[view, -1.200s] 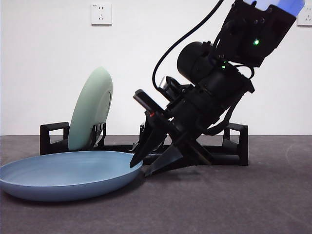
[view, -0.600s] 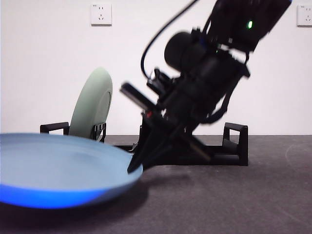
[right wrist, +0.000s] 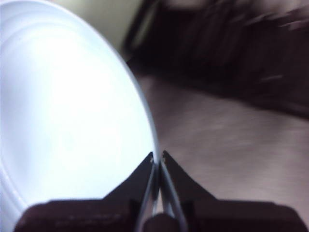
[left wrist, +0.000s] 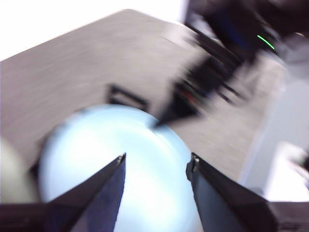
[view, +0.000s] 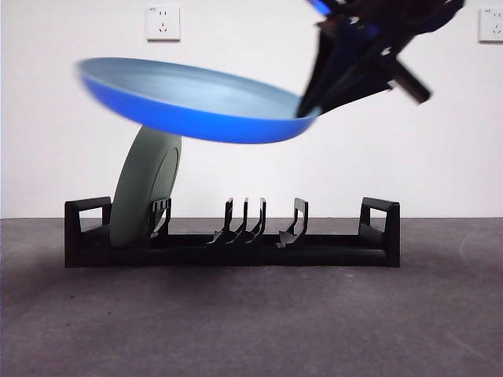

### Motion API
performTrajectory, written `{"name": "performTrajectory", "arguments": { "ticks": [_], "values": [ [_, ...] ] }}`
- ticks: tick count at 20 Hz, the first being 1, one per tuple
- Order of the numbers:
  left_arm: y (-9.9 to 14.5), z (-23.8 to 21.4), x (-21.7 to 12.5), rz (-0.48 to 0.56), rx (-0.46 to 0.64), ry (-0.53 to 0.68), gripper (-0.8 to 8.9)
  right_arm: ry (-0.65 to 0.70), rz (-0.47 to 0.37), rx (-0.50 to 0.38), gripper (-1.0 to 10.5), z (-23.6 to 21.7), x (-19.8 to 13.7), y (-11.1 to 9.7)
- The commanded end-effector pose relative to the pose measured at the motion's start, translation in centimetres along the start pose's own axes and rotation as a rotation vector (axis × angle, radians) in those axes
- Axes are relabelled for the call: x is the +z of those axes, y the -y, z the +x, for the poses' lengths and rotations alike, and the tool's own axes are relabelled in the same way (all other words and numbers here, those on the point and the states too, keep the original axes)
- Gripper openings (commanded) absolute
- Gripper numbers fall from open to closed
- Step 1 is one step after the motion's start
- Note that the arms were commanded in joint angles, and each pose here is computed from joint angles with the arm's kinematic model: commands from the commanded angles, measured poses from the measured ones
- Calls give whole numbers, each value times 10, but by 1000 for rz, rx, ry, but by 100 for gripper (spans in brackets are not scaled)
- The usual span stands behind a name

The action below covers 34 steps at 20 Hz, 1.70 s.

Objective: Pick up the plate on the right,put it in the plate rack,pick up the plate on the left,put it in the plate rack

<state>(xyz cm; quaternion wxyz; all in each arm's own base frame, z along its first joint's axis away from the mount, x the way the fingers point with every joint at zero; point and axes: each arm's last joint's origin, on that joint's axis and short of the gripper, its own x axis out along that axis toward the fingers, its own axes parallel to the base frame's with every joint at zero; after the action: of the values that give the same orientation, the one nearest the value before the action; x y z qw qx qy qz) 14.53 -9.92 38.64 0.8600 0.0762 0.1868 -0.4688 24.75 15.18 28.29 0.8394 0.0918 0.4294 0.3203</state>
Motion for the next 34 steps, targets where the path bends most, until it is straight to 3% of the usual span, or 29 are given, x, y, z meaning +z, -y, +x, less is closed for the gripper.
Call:
{"name": "performTrajectory", "arguments": {
  "ticks": [1, 3, 8, 12, 18, 20, 24, 30, 34],
  "values": [
    [18, 12, 0, 155, -76, -37, 220, 35, -6, -23, -12, -13, 7, 7],
    [35, 27, -4, 264, -56, -117, 220, 46, 12, -38, -12, -19, 12, 13],
    [77, 87, -20, 515, 114, -362, 220, 37, 28, -49, -12, -24, 14, 16],
    [96, 131, -40, 648, 216, -505, 220, 22, 34, -53, -12, -28, 12, 15],
    [102, 167, -54, 714, 197, -551, 220, -19, 35, -55, -12, -34, 12, 14],
    [102, 169, -52, 709, 202, -526, 214, -34, 33, -11, -12, -35, 11, 12],
    [102, 170, -51, 707, 202, -515, -14, -20, 23, 13, -12, -41, 10, 9],
    [104, 170, -51, 691, 158, -500, -9, 27, 15, 12, -10, -56, 11, 7],
    [107, 171, -49, 667, 139, -459, -9, 89, 12, -10, 193, -73, 12, 10]
  ]
}}
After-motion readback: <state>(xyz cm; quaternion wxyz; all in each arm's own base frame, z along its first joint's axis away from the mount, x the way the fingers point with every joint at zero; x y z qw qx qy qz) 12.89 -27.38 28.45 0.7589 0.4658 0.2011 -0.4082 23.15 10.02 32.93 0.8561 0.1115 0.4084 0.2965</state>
